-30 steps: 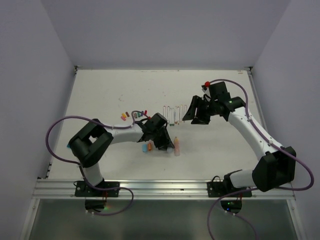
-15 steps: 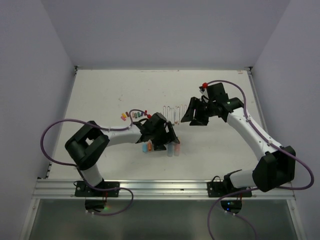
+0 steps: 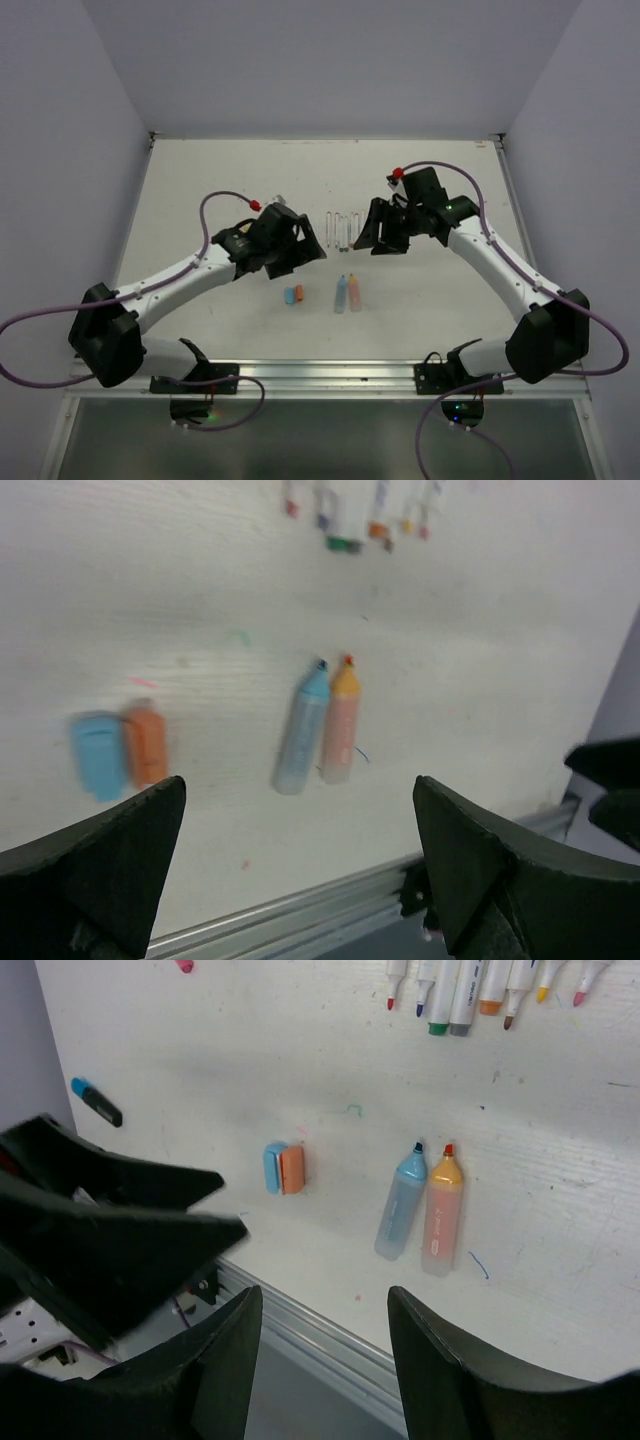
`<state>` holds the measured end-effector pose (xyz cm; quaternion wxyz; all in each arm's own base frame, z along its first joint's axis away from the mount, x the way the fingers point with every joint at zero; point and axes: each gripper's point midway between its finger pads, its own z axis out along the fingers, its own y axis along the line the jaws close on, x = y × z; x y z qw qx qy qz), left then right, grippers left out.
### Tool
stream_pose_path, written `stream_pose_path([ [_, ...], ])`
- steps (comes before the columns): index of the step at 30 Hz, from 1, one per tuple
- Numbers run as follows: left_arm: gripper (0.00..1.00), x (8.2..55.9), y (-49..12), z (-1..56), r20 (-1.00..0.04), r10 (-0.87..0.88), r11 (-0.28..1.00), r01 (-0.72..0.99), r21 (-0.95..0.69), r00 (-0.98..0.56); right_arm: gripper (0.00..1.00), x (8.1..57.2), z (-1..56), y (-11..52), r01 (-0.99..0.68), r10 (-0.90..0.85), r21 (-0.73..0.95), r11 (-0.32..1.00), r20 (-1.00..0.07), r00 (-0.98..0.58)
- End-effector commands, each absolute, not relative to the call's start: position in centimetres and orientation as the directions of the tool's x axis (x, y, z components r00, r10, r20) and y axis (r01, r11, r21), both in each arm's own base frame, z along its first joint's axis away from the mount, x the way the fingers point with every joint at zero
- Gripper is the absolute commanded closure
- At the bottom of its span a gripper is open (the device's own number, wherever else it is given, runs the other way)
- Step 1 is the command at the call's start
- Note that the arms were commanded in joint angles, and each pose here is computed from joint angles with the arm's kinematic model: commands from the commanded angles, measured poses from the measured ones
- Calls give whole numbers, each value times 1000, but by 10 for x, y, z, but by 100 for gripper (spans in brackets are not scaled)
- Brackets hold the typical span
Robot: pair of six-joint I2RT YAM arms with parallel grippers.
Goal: Open the pen caps
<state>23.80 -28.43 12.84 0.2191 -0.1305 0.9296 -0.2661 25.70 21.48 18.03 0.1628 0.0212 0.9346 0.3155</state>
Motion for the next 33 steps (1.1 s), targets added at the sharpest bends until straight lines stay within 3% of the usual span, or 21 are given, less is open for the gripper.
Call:
stream_pose_path([
  [1,3,247,-178,117,-396,-483,871,-384,-306,-781,44,251,184,228,-83,120,632,770,-272,-955],
  [6,3,242,-69,115,-432,-633,750,-647,-137,-642,44,245,177,233,-86,93,619,781,-250,-964],
  [15,0,228,42,94,-434,-804,435,-900,34,-406,44,240,170,240,-87,58,608,789,-214,-975],
  [26,0,192,117,52,-447,-870,184,-979,91,-205,44,235,157,246,-89,19,588,804,-176,-984],
  [33,4,202,130,44,-460,-872,158,-986,61,-168,44,238,156,253,-94,9,592,801,-169,-986],
])
